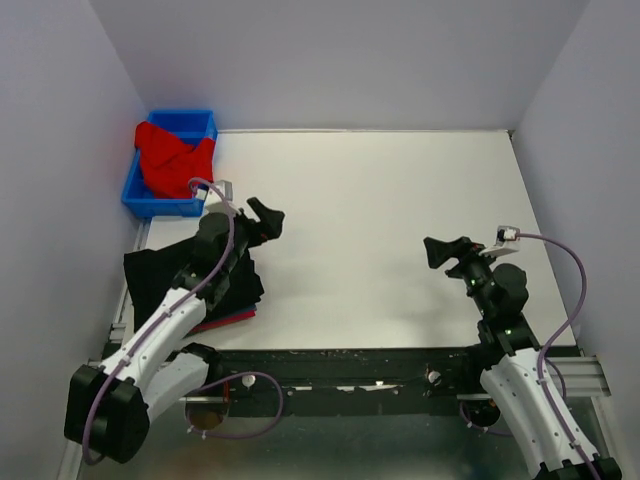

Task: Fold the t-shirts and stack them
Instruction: Grab crumpled tshirt from bin with the left arm

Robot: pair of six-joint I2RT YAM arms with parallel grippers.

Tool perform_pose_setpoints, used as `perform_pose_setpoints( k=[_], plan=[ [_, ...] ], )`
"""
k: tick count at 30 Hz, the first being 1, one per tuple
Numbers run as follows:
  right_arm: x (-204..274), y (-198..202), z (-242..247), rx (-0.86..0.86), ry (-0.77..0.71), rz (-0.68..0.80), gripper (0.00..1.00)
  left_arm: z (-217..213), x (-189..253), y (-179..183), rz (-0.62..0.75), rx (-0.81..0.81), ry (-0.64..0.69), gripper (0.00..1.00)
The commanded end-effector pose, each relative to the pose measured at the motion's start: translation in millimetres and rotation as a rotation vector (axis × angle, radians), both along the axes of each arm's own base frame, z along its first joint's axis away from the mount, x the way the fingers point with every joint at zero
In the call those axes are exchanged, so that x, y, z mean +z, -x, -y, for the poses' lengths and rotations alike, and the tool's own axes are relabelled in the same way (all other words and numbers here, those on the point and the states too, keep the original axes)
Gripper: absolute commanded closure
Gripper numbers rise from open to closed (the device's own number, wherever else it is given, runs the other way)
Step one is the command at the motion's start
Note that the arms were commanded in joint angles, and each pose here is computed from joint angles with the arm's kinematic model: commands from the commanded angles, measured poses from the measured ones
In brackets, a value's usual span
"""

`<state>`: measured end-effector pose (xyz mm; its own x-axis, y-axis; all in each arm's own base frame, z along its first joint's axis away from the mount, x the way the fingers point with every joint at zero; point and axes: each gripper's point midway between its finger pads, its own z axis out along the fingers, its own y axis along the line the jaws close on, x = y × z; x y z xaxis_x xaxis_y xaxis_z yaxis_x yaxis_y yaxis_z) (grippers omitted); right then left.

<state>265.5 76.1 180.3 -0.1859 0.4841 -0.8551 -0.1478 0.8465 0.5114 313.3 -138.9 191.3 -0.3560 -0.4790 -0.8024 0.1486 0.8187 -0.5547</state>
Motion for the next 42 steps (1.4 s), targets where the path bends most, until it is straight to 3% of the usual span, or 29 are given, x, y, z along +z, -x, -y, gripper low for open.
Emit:
perform_pose_setpoints(
  k=[1,8,14,22,27,35,42],
  plan=[
    [-2.2,0.3,0.1,-0.003,-0.004,0.012,0.0,-39.1,36.4,-37.2,-0.101,0.279,-0.012,0.01],
    [-7.6,2.7,-3.4,0.016,-0.022,0.022,0.0,-132.7,47.6,-93.2,-0.329,0.585,-0.03,0.01],
    [-11.1,-0.6,-13.2,0.066,-0.03,0.013,0.0,-182.4,38.3,-134.7,-0.399,0.725,0.003,0.02],
    [-22.7,-1.3,-15.5,0.077,-0.032,-0.03,0.0,-221.7,-7.2,-197.4,-0.536,0.793,0.025,0.02],
    [-24.7,-0.8,-18.1,0.09,-0.038,-0.016,0.0,-236.1,-20.5,-227.2,-0.539,0.848,0.016,0.02],
    [-32.8,-6.6,-19.3,0.09,-0.035,-0.075,0.0,-269.6,-59.0,-228.0,-0.636,1.009,-0.044,0.03],
    [-36.1,-8.4,-20.9,0.096,-0.035,-0.094,0.0,-281.4,-92.2,-217.1,-0.68,1.046,-0.054,0.04]
  ],
)
